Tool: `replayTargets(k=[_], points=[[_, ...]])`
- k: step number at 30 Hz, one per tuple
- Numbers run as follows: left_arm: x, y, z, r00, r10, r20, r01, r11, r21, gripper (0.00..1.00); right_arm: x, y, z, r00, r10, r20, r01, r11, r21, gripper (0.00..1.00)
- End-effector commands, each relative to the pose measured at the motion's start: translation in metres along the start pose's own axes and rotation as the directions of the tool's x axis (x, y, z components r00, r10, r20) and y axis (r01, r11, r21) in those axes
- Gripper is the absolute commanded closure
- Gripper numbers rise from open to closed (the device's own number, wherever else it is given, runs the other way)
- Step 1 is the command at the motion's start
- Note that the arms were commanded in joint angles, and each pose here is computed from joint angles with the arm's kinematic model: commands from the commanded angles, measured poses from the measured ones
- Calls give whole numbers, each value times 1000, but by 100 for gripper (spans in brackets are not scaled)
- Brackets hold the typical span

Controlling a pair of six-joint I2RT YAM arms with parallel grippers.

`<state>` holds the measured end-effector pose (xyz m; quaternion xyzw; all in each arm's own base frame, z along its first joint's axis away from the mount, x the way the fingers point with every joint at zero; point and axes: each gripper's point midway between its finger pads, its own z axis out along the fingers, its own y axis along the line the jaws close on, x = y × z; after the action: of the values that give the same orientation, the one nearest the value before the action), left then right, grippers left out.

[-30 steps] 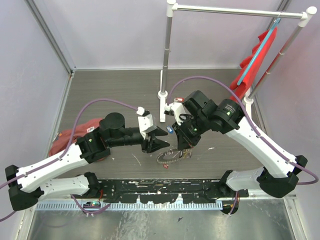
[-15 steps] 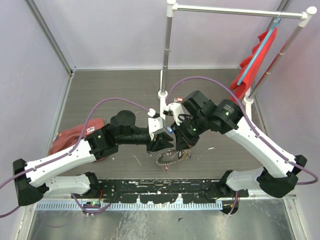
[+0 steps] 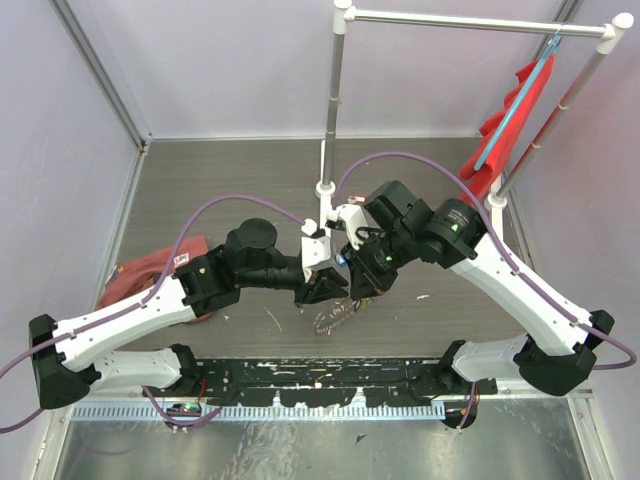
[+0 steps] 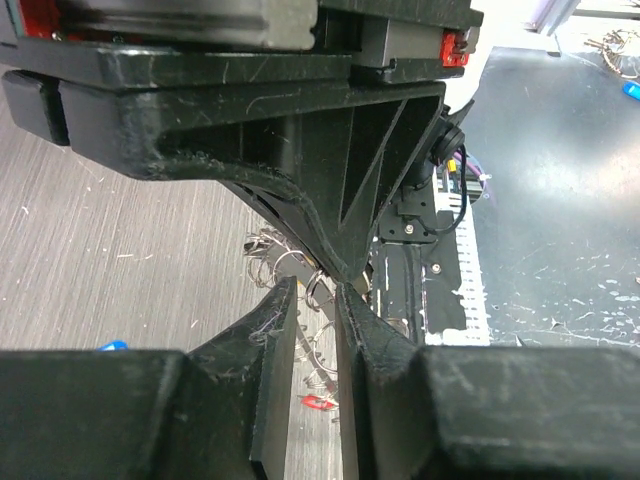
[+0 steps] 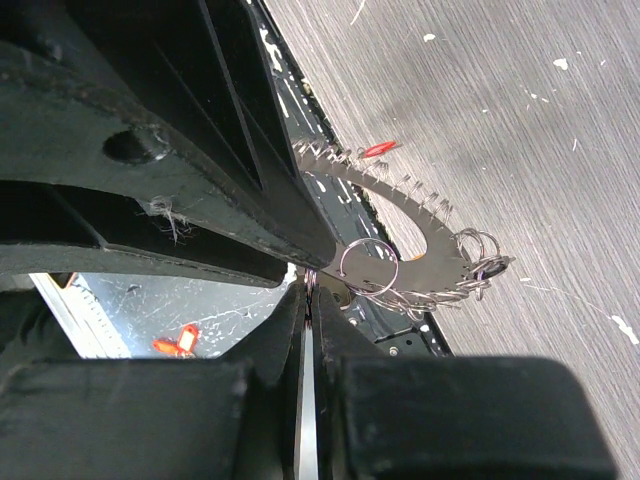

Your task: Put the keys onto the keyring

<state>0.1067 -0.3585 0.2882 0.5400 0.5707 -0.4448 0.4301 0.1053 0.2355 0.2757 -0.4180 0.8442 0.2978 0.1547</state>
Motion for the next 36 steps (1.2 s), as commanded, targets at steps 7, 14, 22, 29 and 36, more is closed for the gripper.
replayTargets(k=[7, 14, 22, 29, 36], points=[[-9, -2, 2, 1000, 20, 12, -20, 1000, 18, 74, -14, 11, -13, 994, -45, 102, 48, 998, -28, 99], [-7, -2, 4, 1000, 17, 7, -18, 1000, 21, 74, -15, 14, -14, 993, -48, 109, 53, 998, -43, 99], [-10, -2, 4, 1000, 19, 12, -19, 999, 27, 96, -18, 14, -13, 991, -55, 122, 61, 997, -43, 99], [-16, -2, 1, 999, 8, 40, -8, 1000, 9, 100, -32, 13, -20, 977, -66, 203, 71, 997, -16, 85], [-30, 1, -7, 988, -32, 152, 39, 998, -45, 100, -56, 12, -37, 914, -40, 404, 32, 999, 27, 63]])
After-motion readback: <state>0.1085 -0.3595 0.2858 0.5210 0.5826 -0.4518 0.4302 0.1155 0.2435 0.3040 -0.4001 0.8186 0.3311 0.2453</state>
